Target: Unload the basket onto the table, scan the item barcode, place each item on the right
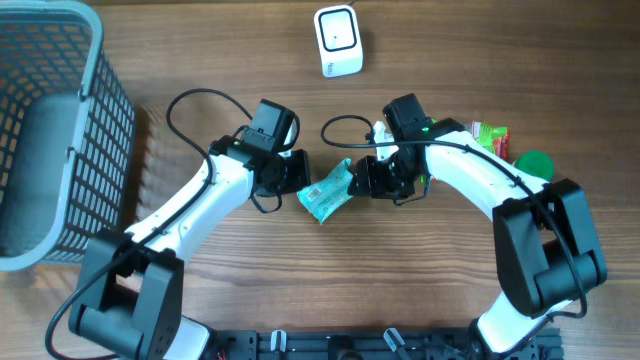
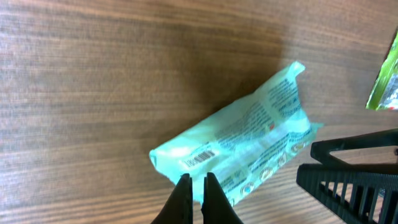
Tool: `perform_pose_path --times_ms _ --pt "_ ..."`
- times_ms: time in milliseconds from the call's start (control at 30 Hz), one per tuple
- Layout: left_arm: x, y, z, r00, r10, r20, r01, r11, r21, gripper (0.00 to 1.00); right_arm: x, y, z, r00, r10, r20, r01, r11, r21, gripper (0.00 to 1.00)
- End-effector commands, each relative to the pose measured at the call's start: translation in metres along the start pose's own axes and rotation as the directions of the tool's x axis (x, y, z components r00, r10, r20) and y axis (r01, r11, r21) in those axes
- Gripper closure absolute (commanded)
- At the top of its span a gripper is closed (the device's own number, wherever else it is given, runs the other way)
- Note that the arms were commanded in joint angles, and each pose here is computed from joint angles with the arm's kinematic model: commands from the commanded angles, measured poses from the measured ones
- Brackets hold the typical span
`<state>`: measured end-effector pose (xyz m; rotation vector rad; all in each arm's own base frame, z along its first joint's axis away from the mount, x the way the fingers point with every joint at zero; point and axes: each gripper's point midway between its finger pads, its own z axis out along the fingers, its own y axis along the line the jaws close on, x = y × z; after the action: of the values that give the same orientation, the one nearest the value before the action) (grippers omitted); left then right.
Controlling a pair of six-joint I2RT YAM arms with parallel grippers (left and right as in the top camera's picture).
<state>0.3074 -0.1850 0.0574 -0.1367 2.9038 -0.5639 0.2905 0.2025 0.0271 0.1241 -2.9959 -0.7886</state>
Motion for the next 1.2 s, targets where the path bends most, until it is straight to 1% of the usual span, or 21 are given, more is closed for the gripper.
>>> perform_pose_path --times_ms 0,100,133,200,267,367,400,467,533,567,600,633,733,833,900,1033,1100,1167 --pt "0.001 0.002 0.025 1.000 0.025 -0.011 -0.025 0.999 -0.032 0.96 -0.007 0.010 -0.006 0.998 0.030 0.047 -0.027 0.998 -0.048 0.41" --pt "0.004 0.001 0.046 0.999 0.040 -0.033 -0.042 0.998 -0.038 0.96 -0.015 0.016 0.003 0.995 0.020 0.099 -0.013 0.997 -0.074 0.41" --pt "0.006 0.001 0.050 0.998 0.042 -0.042 -0.044 0.998 -0.041 0.96 -0.015 0.017 0.005 0.994 0.030 0.101 -0.022 0.997 -0.078 0.41" --pt "0.015 0.004 0.060 0.996 0.045 -0.077 -0.049 0.997 -0.058 0.96 -0.009 0.017 0.015 0.991 0.093 0.097 -0.085 0.993 -0.086 0.41" --pt "0.019 0.003 0.063 0.995 0.053 -0.088 -0.059 0.996 -0.060 0.96 -0.006 0.014 0.022 0.988 0.110 0.105 -0.101 0.991 -0.089 0.42" --pt "0.021 -0.002 0.064 0.994 0.069 -0.088 -0.074 0.996 -0.054 0.96 0.001 0.011 0.034 0.986 0.120 0.118 -0.106 0.988 -0.114 0.50" --pt "0.021 -0.002 0.064 0.994 0.070 -0.087 -0.075 0.996 -0.054 0.96 0.001 0.010 0.036 0.985 0.119 0.123 -0.105 0.987 -0.120 0.57" --pt "0.021 -0.002 0.064 0.994 0.070 -0.088 -0.075 0.996 -0.054 0.96 -0.001 0.011 0.035 0.985 0.114 0.131 -0.098 0.987 -0.124 0.65" --pt "0.022 -0.002 0.064 0.994 0.069 -0.090 -0.074 0.996 -0.055 0.96 -0.006 0.014 0.034 0.983 0.100 0.154 -0.079 0.988 -0.136 0.66" --pt "0.022 -0.002 0.064 0.993 0.070 -0.090 -0.075 0.996 -0.056 0.96 -0.009 0.015 0.033 0.983 0.086 0.165 -0.063 0.988 -0.139 0.63" --pt "0.022 -0.002 0.064 0.994 0.068 -0.089 -0.074 0.996 -0.056 0.96 -0.009 0.016 0.033 0.983 0.075 0.169 -0.051 0.989 -0.140 0.58" --pt "0.021 -0.002 0.064 0.994 0.069 -0.087 -0.073 0.996 -0.054 0.96 -0.010 0.016 0.033 0.983 0.072 0.171 -0.048 0.989 -0.139 0.50" --pt "0.020 -0.002 0.064 0.994 0.070 -0.083 -0.074 0.996 -0.053 0.96 -0.017 0.017 0.031 0.978 0.056 0.203 -0.027 0.989 -0.142 0.41" --pt "0.018 -0.003 0.064 0.995 0.072 -0.074 -0.076 0.996 -0.051 0.96 -0.032 0.021 0.027 0.962 0.013 0.272 0.026 0.990 -0.139 0.40" --pt "0.018 -0.003 0.064 0.995 0.072 -0.074 -0.076 0.996 -0.054 0.96 -0.039 0.020 0.025 0.953 0.004 0.302 0.036 0.991 -0.129 0.39" --pt "0.015 -0.001 0.063 0.995 0.080 -0.062 -0.084 0.994 -0.066 0.96 -0.033 0.021 0.025 0.960 0.011 0.279 0.029 0.990 -0.137 0.39" --pt "0.006 0.000 0.050 0.997 0.074 -0.037 -0.077 0.993 -0.092 0.96 -0.027 0.020 0.024 0.966 0.019 0.257 0.016 0.991 -0.134 0.38" --pt "-0.006 -0.001 0.029 0.997 0.076 0.013 -0.074 0.990 -0.120 0.96 -0.026 0.023 0.016 0.963 0.003 0.268 0.031 0.992 -0.123 0.36"
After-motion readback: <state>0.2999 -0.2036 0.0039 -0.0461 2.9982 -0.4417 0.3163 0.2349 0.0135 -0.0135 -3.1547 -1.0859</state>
